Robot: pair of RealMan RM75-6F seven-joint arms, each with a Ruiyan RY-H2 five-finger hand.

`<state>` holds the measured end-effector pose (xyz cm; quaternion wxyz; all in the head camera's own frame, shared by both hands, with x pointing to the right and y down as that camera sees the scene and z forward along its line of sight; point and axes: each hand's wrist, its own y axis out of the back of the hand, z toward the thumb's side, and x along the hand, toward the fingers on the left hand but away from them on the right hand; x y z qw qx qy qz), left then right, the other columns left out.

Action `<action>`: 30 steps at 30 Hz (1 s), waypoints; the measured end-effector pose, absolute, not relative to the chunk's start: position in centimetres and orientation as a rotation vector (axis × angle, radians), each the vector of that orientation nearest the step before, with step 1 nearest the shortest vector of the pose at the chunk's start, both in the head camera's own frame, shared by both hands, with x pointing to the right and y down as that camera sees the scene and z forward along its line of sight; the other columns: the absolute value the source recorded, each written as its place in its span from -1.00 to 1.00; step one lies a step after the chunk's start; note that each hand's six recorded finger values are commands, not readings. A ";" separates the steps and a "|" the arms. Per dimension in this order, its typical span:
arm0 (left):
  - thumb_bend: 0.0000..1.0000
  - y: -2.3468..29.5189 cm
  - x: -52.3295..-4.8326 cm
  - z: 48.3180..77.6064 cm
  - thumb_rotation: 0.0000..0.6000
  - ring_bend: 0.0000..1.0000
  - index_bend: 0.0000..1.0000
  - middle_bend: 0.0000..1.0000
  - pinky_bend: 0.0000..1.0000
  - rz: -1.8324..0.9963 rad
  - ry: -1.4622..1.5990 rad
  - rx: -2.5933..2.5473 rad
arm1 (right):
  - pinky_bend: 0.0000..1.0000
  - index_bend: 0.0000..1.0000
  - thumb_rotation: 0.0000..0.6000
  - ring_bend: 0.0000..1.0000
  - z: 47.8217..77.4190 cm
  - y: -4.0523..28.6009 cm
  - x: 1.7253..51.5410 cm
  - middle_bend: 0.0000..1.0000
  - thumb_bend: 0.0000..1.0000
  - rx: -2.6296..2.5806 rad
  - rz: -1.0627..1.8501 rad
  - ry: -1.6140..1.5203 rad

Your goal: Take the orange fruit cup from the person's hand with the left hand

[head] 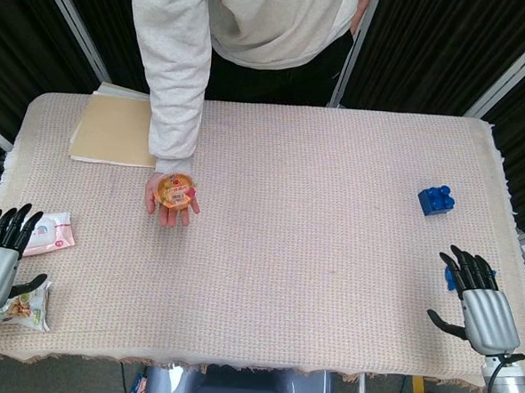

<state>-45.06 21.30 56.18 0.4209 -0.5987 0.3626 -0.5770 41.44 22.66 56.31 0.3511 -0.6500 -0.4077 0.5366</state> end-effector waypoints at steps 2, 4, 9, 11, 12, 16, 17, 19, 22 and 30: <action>-0.67 21.3 -45.1 56.2 1.00 -1.00 -1.00 -1.00 -1.00 -1.446 0.908 -1.500 | -1.00 -0.82 1.00 -1.00 56.3 22.7 41.4 -1.00 -0.77 -1.683 1.389 -1.056; -0.67 21.3 -45.1 56.2 1.00 -1.00 -1.00 -1.00 -1.00 -1.446 0.907 -1.500 | -1.00 -0.82 1.00 -1.00 56.3 22.7 41.4 -1.00 -0.76 -1.684 1.390 -1.056; -0.67 21.3 -45.1 56.2 1.00 -1.00 -1.00 -1.00 -1.00 -1.447 0.908 -1.500 | -1.00 -0.82 1.00 -1.00 56.3 22.7 41.4 -1.00 -0.76 -1.685 1.390 -1.056; -0.67 21.3 -45.1 56.2 1.00 -1.00 -1.00 -1.00 -1.00 -1.448 0.908 -1.501 | -1.00 -0.82 1.00 -1.00 56.4 22.7 41.4 -1.00 -0.76 -1.685 1.391 -1.056; -0.66 21.3 -45.1 56.2 1.00 -1.00 -1.00 -1.00 -1.00 -1.449 0.907 -1.502 | -1.00 -0.82 1.00 -1.00 56.4 22.7 41.4 -1.00 -0.76 -1.686 1.391 -1.056; -0.67 21.3 -45.1 56.4 1.00 -1.00 -1.00 -1.00 -1.00 -1.455 0.901 -1.508 | -1.00 -0.82 1.00 -1.00 56.5 22.6 41.4 -1.00 -0.77 -1.685 1.396 -1.056; -0.67 21.3 -45.1 56.4 1.00 -1.00 -1.00 -1.00 -1.00 -1.456 0.898 -1.511 | -1.00 -0.82 1.00 -1.00 56.5 22.6 41.4 -1.00 -0.76 -1.685 1.397 -1.056; -0.66 21.2 -45.1 56.5 1.00 -1.00 -1.00 -1.00 -1.00 -1.458 0.886 -1.519 | -1.00 -0.82 1.00 -1.00 56.5 22.6 41.4 -1.00 -0.76 -1.684 1.400 -1.056; -0.67 20.9 -44.9 56.6 1.00 -1.00 -1.00 -1.00 -1.00 -1.465 0.855 -1.536 | -1.00 -0.82 1.00 -1.00 56.6 22.6 41.4 -1.00 -0.76 -1.684 1.404 -1.057; -0.67 17.9 -42.8 55.2 1.00 -1.00 -1.00 -1.00 -1.00 -1.480 0.755 -1.572 | -1.00 -0.82 1.00 -1.00 56.6 22.6 41.4 -1.00 -0.76 -1.688 1.405 -1.054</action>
